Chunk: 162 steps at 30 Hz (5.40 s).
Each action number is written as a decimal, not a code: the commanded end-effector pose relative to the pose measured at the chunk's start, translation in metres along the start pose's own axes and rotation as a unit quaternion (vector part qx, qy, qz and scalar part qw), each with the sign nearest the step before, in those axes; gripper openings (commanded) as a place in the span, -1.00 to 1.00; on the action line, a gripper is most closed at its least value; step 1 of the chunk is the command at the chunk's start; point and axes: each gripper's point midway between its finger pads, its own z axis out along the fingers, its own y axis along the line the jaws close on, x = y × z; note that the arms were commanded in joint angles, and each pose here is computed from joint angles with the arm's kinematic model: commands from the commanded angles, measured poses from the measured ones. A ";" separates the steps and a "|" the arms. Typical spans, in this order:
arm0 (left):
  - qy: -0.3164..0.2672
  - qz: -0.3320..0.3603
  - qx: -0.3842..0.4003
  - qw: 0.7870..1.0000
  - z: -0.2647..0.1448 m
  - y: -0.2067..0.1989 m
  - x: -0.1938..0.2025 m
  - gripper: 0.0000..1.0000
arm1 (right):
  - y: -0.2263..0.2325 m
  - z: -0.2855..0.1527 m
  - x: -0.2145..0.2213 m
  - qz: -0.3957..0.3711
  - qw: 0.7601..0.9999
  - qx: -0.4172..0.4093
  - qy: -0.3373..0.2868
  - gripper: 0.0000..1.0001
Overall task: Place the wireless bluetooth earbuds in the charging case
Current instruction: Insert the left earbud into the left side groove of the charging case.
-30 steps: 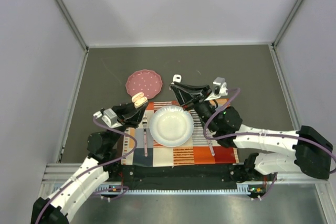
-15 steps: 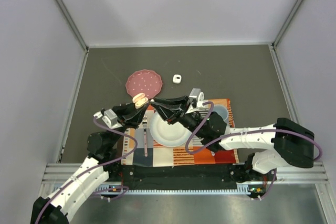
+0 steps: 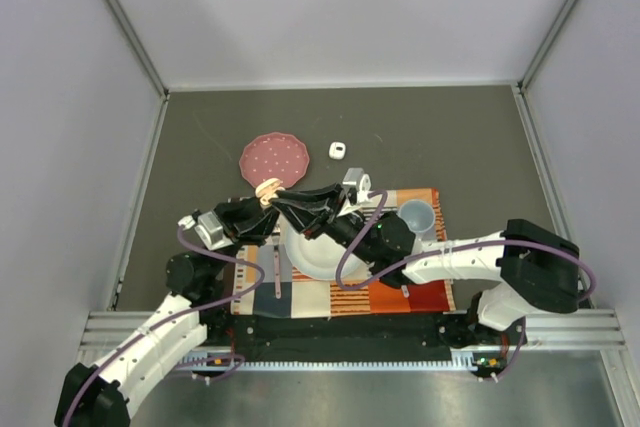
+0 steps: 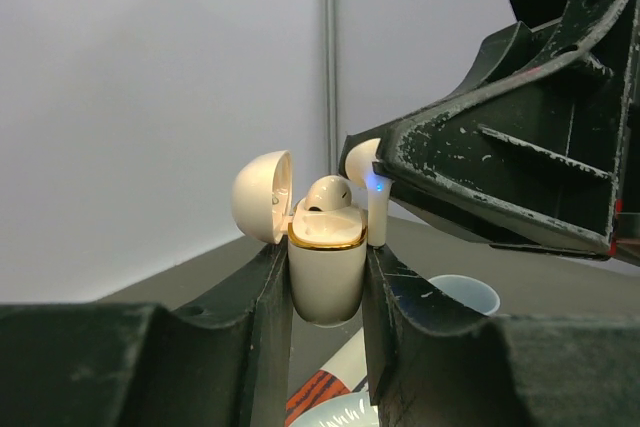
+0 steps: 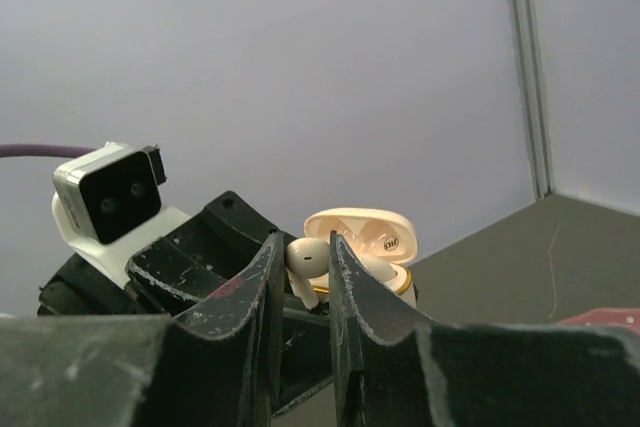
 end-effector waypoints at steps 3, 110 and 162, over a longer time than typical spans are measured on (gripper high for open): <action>-0.048 0.022 0.041 0.998 0.001 -0.015 -0.022 -1.00 | 0.023 0.011 -0.066 0.044 0.990 -0.030 -0.128 -1.00; -0.041 0.025 0.048 0.998 -0.001 -0.018 -0.023 -1.00 | 0.019 0.026 -0.018 0.067 0.997 0.010 -0.040 -1.00; -0.051 0.027 0.038 0.998 -0.002 -0.016 -0.027 -1.00 | 0.002 0.015 0.019 0.069 0.996 0.053 0.012 -1.00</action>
